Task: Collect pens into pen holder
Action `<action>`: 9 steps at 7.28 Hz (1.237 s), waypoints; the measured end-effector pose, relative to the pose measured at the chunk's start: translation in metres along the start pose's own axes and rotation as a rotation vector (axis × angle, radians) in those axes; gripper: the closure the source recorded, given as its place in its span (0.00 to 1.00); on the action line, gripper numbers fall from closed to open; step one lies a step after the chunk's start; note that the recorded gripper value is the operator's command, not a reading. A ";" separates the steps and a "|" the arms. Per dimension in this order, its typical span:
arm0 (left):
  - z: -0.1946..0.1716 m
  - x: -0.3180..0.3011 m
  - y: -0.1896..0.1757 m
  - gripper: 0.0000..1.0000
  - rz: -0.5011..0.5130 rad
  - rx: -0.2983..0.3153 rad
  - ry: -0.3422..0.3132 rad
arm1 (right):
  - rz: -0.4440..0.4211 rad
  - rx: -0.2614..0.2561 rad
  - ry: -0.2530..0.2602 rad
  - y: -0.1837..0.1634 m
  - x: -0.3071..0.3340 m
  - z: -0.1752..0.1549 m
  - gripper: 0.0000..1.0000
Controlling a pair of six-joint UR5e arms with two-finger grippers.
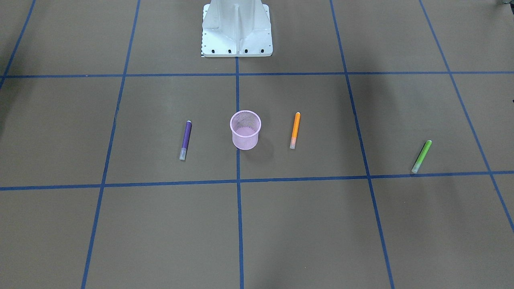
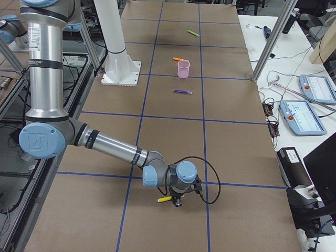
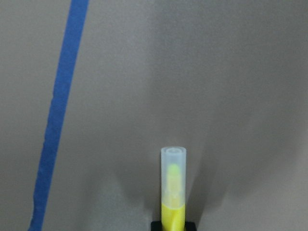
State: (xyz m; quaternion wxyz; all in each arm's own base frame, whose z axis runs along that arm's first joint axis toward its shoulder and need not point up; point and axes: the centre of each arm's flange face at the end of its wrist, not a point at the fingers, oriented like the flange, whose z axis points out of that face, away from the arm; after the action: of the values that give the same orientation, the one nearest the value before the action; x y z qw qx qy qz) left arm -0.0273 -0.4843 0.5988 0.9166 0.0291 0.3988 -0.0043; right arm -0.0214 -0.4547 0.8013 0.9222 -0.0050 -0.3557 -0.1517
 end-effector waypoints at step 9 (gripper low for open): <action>-0.006 0.180 -0.044 0.01 0.337 0.083 0.169 | 0.343 0.714 -0.262 -0.150 -0.407 -0.210 1.00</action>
State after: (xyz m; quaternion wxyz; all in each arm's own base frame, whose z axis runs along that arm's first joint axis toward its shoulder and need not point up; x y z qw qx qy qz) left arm 0.0895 -0.5256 0.4604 0.8655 0.1336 0.4635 0.1352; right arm -0.2117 -0.5098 0.3623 0.8250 0.2364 -0.4942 0.1391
